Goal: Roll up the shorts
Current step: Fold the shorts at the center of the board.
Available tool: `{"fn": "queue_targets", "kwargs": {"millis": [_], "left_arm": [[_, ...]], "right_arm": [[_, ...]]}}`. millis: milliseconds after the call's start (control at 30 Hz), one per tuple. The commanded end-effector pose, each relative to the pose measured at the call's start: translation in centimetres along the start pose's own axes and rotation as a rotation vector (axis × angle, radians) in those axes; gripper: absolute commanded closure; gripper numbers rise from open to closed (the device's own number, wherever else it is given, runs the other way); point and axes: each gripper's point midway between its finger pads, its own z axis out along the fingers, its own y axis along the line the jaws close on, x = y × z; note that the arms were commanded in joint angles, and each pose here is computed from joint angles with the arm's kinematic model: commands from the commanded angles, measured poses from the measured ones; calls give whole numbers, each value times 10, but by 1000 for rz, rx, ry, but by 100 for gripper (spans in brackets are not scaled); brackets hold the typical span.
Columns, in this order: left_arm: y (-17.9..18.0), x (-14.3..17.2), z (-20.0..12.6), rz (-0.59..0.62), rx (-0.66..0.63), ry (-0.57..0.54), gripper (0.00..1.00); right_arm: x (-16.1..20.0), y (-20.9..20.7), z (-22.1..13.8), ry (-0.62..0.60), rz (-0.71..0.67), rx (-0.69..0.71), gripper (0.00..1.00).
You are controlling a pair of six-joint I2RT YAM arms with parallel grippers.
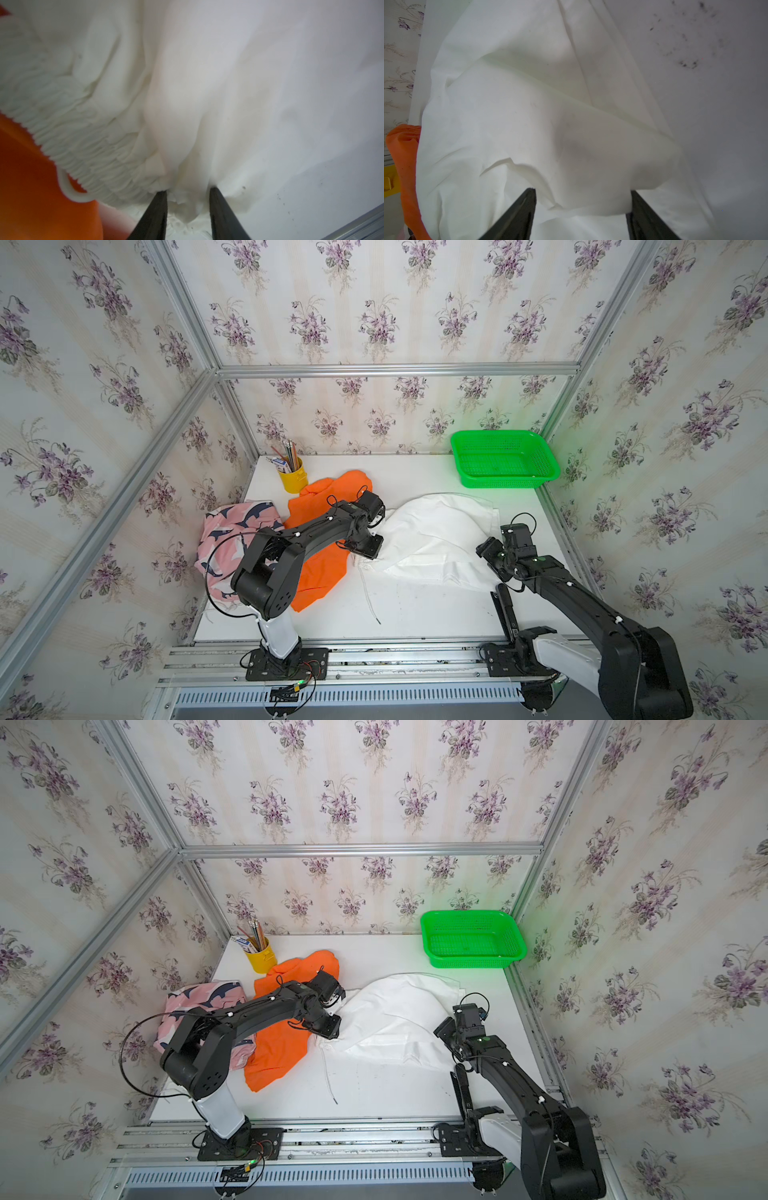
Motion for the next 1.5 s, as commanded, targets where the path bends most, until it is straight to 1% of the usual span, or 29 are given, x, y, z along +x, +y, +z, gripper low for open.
{"fn": "queue_targets", "kwargs": {"millis": [0,33,67,100,200,267,300,333,400,433,500,567,667,800,900,967,1000,1033,1133,1267,1333,1467], "left_arm": [[-8,2,8,-23,50,8,62],[-13,4,10,-33,78,12,62],[-19,5,12,-41,100,12,63],[-24,5,13,-42,114,6,63],[-46,2,11,-38,153,-19,63],[-58,-3,10,-50,173,-47,64],[-68,-5,7,-49,209,-56,64],[-73,-7,5,-51,215,-72,64],[-77,-13,0,-58,212,-102,65],[-75,-15,-2,-62,201,-112,65],[-61,-16,-5,-65,119,-122,66],[-42,-12,-7,-62,31,-108,65],[-10,-3,-7,-87,-72,-71,65],[21,3,-11,-116,-133,-58,65],[29,1,-15,-126,-137,-64,65],[26,-4,-20,-122,-123,-77,65],[23,-8,-23,-123,-107,-85,65],[17,-11,-25,-118,-85,-94,65],[-4,-23,-33,-82,-15,-131,64],[-37,-31,-32,-23,74,-134,63],[-43,-32,-25,-16,97,-120,63],[-37,-26,-5,-8,76,-66,63]], "right_arm": [[-28,13,3,-120,22,-32,51],[-36,19,3,-140,-23,-36,72],[-45,33,0,-152,-92,-62,96],[-54,45,-5,-167,-141,-69,100],[-90,82,-42,-262,-249,-63,100],[-114,100,-79,-363,-294,-60,100],[-122,102,-95,-402,-307,-49,100],[-127,101,-109,-437,-320,-35,100],[-126,87,-119,-462,-323,5,100],[-120,75,-116,-455,-319,24,100],[-100,45,-98,-401,-289,69,100],[-70,18,-74,-305,-238,65,100],[-29,2,-47,-171,-157,-22,100],[-4,-9,-31,-85,-106,-64,100],[3,-13,-25,-50,-122,-49,79],[5,-17,-21,-31,-128,-22,61],[5,-19,-19,-26,-129,-12,54],[6,-19,-15,-18,-130,-10,50],[10,-9,-5,12,-149,-55,45],[1,-7,10,3,-165,-23,33],[-2,-4,20,8,-171,-15,31],[-9,5,44,37,-200,10,30]]}}
